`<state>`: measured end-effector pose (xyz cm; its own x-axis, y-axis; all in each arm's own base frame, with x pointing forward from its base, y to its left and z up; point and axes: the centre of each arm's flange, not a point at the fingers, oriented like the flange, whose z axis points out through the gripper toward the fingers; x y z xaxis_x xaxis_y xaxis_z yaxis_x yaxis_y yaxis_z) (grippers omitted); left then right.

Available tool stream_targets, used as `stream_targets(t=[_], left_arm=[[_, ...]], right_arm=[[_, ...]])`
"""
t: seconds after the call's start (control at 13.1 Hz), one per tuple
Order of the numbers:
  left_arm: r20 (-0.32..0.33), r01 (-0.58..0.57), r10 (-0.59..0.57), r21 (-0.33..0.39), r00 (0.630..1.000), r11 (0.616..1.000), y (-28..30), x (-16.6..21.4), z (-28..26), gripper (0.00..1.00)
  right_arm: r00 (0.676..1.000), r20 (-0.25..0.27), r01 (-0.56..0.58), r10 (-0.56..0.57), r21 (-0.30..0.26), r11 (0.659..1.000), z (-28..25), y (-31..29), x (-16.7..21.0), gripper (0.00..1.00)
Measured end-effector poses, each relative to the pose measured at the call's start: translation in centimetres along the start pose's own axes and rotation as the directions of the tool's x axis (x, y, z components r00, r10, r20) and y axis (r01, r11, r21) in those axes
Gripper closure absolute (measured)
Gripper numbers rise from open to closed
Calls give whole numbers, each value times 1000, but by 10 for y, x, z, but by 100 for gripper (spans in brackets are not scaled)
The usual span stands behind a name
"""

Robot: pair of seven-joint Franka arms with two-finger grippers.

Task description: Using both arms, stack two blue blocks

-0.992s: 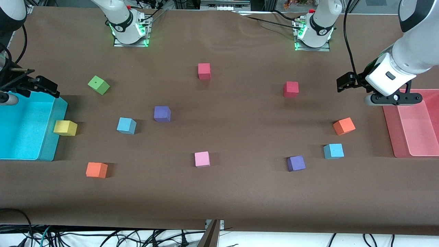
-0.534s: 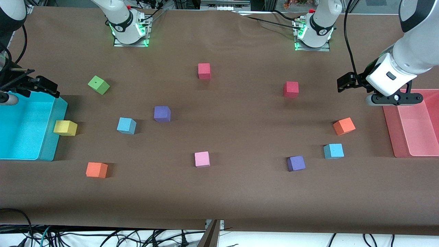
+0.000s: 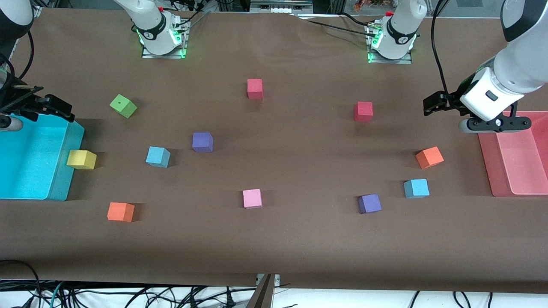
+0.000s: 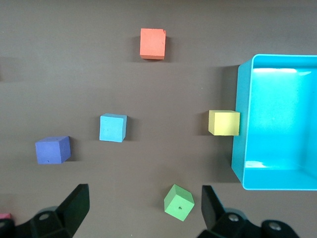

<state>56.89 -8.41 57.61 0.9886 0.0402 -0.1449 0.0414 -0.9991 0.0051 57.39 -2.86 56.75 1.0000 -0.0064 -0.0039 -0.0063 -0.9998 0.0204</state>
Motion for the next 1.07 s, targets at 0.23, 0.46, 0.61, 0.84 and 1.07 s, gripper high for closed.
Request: stream_targets(t=[0.23,0.46,0.61,0.84,1.07], left_arm=[[1,6,-6,0,1000,1000,-3,1,1,0],[0,13,-13,-2,1000,1000,-7,2,2,0],[-21,15,-15,-5,1000,1000,-8,3,8,0],[-31,46,-46,-10,998,999,-26,3,25,0],[-53,56,-56,-15,997,998,-32,3,24,0]], right_arm=[[1000,0,0,0,0,1000,0,0,0,0],[1000,0,0,0,0,1000,0,0,0,0],[1000,0,0,0,0,1000,0,0,0,0],[1000,0,0,0,0,1000,0,0,0,0],[1000,0,0,0,0,1000,0,0,0,0]])
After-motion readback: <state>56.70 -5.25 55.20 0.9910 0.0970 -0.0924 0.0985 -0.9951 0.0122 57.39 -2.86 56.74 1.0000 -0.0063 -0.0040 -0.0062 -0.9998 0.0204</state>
